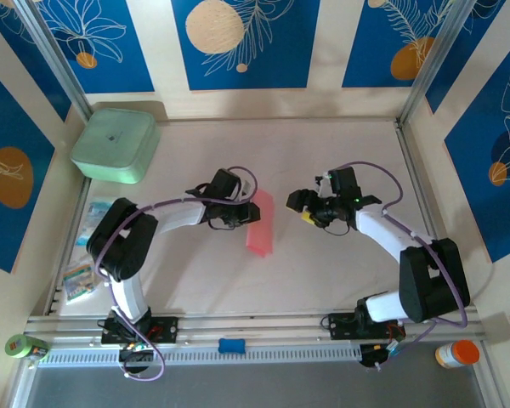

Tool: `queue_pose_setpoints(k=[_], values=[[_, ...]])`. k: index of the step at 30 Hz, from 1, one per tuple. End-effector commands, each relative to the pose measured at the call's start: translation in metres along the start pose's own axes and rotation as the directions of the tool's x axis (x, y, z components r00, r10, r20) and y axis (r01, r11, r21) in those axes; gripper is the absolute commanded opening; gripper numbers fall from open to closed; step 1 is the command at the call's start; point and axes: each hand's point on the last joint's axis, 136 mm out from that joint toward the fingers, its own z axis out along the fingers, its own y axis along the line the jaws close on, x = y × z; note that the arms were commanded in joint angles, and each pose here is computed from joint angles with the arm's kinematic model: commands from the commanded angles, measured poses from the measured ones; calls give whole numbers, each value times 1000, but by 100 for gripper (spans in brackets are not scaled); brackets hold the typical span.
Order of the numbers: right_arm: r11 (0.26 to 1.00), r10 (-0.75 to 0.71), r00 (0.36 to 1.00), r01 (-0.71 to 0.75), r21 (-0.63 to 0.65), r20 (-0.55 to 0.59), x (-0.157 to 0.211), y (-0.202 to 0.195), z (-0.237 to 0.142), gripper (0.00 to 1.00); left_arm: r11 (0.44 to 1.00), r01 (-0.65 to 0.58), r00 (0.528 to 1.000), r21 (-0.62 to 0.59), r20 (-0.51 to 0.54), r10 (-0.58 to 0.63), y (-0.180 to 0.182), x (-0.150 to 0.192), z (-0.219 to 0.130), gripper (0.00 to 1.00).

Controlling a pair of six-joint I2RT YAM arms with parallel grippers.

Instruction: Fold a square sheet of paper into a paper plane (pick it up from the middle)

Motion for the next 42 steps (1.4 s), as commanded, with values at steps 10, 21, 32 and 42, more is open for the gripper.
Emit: queue_pose_setpoints(k=[10,21,32,42], values=[[997,-26,978,40,61,-207,41,14,58,35,993,104,994,-60,39,-102,48,7,8,25],[977,42,953,24,211,-301,52,-4,95,18,985,117,993,-129,18,-116,58,15,3,28],[961,93,926,13,277,-366,65,-19,106,16,965,80,991,-249,-88,-105,57,34,-31,50],[967,104,921,-5,253,-377,67,-13,108,16,968,98,983,-233,-129,-131,44,38,-32,70]])
